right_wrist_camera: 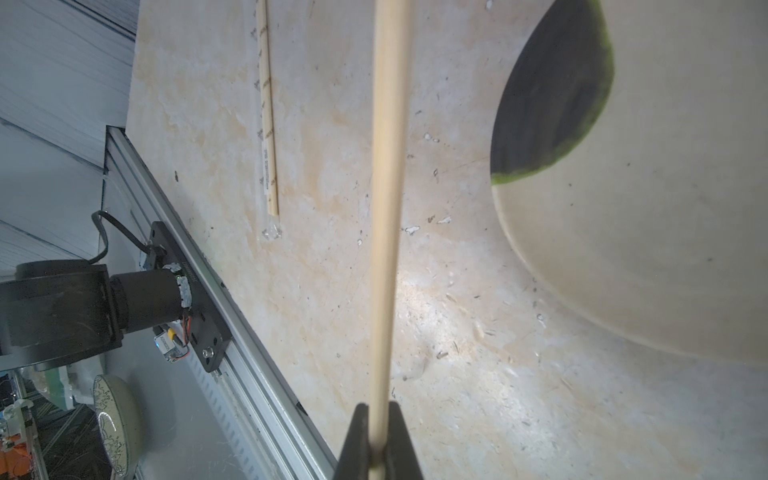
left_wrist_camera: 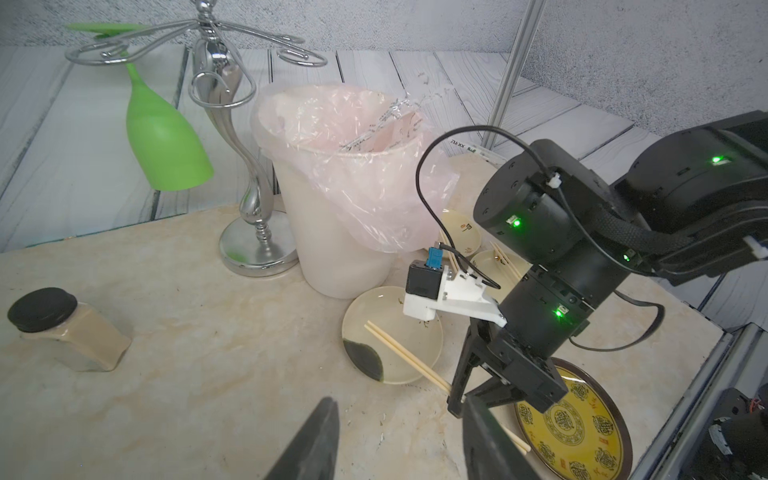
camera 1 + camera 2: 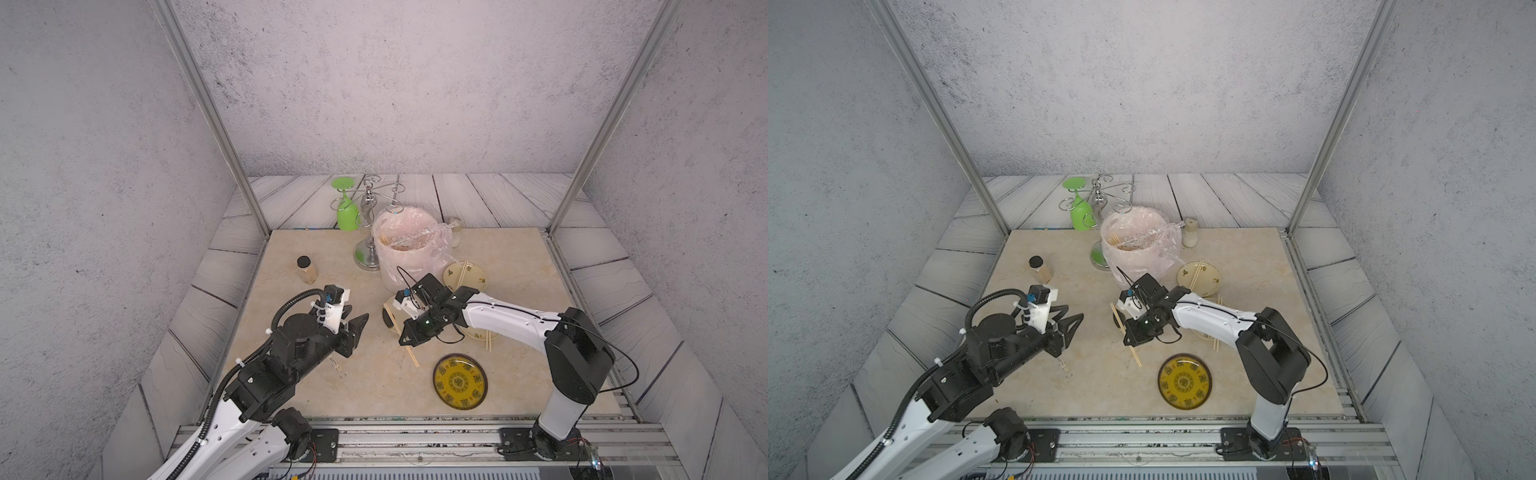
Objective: Remove the packaging of disposable chopsticks
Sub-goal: Place the disposable chopsticks on the plate.
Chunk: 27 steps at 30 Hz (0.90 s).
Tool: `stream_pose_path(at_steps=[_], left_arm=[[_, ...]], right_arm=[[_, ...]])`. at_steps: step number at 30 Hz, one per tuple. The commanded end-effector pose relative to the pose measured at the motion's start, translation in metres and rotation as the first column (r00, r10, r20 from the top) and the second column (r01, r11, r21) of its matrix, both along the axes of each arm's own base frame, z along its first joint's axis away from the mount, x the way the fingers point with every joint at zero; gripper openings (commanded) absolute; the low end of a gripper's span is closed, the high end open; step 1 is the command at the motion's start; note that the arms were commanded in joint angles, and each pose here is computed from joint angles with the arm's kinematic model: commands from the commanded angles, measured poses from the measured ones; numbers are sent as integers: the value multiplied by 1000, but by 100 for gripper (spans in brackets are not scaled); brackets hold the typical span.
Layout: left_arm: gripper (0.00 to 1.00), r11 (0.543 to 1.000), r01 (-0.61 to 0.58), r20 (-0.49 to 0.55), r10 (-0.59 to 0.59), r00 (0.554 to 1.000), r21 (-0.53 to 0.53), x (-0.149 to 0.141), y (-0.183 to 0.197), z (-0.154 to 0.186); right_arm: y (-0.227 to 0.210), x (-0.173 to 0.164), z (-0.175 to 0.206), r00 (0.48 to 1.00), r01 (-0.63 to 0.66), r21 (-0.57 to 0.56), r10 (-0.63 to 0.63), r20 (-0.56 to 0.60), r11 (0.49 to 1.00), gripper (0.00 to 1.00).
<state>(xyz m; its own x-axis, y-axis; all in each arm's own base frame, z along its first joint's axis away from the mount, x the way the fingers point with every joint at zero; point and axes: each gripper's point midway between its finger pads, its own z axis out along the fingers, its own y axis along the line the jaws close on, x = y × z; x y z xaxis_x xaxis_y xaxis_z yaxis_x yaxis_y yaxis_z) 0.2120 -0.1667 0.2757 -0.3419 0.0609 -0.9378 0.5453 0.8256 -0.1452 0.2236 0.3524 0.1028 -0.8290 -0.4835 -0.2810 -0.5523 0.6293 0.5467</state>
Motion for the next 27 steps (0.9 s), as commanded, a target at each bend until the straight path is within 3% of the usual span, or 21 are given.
stream_pose_path(at_steps=[1,10,15,27], left_arm=[[51,997,-72,-7,72,997,-15,8,8,-7],[51,995,-98,-26,97,995,-16,5,15,-14],[51,991,-137,56,137,989,-1,-2,34,3],[53,915,-402,210,387,898,30,-11,106,27]], right_arm=[[3,7,-4,1000,-17,-15,17,-1,1000,0],[-5,22,-8,1000,-27,-64,27,3,998,0],[-13,25,-10,1000,-23,-78,23,-4,997,0],[-14,23,-24,999,-16,-81,13,-35,997,0]])
